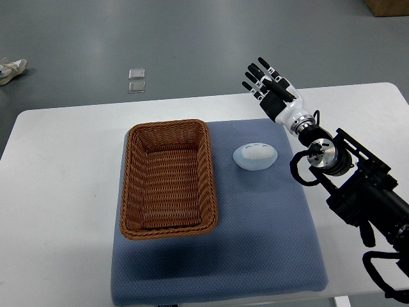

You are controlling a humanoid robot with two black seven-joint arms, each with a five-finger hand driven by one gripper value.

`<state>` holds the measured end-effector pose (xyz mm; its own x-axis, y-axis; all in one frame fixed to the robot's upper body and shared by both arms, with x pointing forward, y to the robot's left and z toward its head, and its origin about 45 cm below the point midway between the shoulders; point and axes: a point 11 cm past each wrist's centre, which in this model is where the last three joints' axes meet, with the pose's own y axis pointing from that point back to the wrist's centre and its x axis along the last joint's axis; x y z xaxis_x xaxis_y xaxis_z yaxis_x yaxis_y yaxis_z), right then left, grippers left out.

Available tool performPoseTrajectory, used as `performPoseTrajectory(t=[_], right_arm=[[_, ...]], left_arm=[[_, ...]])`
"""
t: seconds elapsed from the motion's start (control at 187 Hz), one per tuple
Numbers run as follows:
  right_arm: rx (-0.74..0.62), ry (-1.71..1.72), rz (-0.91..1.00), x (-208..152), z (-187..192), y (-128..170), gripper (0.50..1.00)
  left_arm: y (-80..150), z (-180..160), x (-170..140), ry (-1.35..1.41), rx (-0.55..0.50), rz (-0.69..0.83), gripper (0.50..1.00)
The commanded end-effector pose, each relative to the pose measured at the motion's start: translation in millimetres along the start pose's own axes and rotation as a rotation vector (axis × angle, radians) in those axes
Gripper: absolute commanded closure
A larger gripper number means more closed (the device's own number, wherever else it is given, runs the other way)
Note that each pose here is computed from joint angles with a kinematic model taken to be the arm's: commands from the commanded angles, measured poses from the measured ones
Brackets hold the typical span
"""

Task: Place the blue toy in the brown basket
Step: 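Raise the right hand and swing it over the mat toward the egg toy, then lower the right hand onto the white egg-shaped toy and close fingers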

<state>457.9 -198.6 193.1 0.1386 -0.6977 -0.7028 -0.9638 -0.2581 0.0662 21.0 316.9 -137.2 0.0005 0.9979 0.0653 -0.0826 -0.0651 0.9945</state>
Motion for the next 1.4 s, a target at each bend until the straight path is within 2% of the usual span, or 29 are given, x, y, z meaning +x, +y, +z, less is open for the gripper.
performPoseTrajectory(t=[0.0, 0.53, 0.696, 0.986, 1.211, 1.393], right_arm=[[0.001, 0.003, 0.000, 0, -1, 0, 0.591], [0.003, 0.019, -0.031, -6, -6, -3, 0.591], [-0.025, 0.284, -0.151, -24, -33, -9, 0.593], [-0.336, 1.139, -0.366, -65, -64, -18, 0.593], [-0.663, 1.710, -0.562, -110, -47, -8, 0.593], [-0.806, 1.972, -0.613, -134, -40, 4, 0.593]], left_arm=[[0, 0, 0, 0.000, 0.000, -0.001, 0.500], [0, 0, 0, 0.003, 0.000, 0.001, 0.500], [0, 0, 1, 0.003, 0.000, 0.002, 0.500], [0, 0, -1, 0.000, 0.000, -0.002, 0.500], [0, 0, -1, -0.003, 0.000, -0.005, 0.500], [0, 0, -1, -0.002, 0.000, -0.004, 0.500]])
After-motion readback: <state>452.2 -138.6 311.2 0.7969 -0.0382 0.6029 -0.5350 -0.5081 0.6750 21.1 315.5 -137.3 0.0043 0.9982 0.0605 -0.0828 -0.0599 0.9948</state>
